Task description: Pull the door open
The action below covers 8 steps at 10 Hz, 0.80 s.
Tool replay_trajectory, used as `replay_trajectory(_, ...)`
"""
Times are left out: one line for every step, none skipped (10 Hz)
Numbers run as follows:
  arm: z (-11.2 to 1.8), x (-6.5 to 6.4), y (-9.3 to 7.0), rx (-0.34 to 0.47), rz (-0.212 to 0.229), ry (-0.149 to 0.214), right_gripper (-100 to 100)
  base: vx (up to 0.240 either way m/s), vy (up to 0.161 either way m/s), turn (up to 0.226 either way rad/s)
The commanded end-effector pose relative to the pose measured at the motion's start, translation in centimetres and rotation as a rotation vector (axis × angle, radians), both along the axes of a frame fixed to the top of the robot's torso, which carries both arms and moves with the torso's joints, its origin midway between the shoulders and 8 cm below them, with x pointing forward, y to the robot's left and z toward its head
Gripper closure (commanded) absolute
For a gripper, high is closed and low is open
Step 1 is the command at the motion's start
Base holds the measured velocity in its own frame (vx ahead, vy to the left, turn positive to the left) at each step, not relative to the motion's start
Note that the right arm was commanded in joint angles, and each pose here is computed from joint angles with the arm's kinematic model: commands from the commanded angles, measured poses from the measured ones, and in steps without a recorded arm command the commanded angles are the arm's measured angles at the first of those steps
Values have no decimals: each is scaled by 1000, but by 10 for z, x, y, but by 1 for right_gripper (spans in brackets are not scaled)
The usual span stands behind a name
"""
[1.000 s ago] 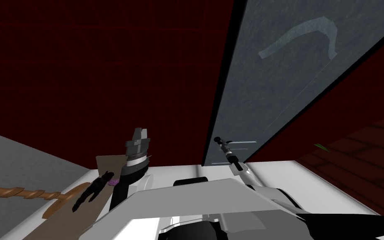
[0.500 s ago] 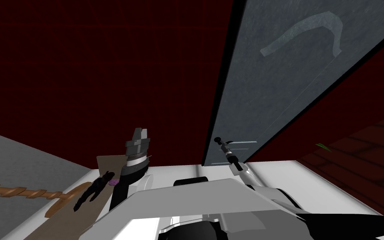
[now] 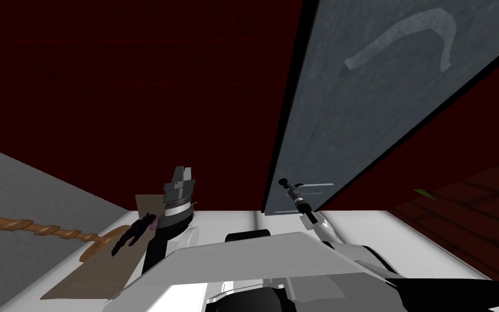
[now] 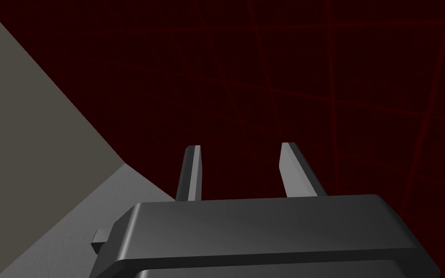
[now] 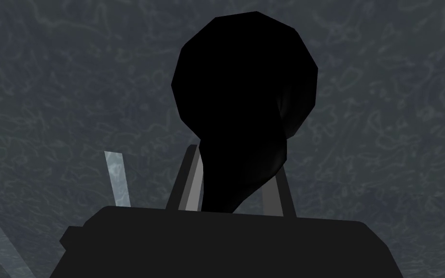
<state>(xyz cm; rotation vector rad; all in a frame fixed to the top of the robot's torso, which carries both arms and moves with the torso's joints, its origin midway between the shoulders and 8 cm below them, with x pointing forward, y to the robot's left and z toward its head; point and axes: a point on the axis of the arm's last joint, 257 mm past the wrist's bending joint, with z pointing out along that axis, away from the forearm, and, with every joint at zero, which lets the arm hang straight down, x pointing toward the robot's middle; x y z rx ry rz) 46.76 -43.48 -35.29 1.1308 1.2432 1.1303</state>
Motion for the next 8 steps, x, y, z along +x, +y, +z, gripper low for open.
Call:
replay_trajectory(-2,-10,1,0,30,5,100,-197,-66,101)
replay_trajectory(-2,-14,2,-1,50,5,100,-210,-93,103)
replay_trajectory(-2,-17,2,-1,60,5,100,-169,-72,61)
replay_trajectory(-2,-21,3,0,78,6,100,-162,-79,67)
replay_trajectory(-2,-25,4,0,93,7,100,-181,-106,101)
replay_trajectory(-2,-28,4,1,108,9,100,-180,-74,94)
replay_trajectory(-5,-26,7,4,101,13,100,-78,-21,19)
replay_trajectory(-6,-35,5,6,117,14,100,-125,-73,146)
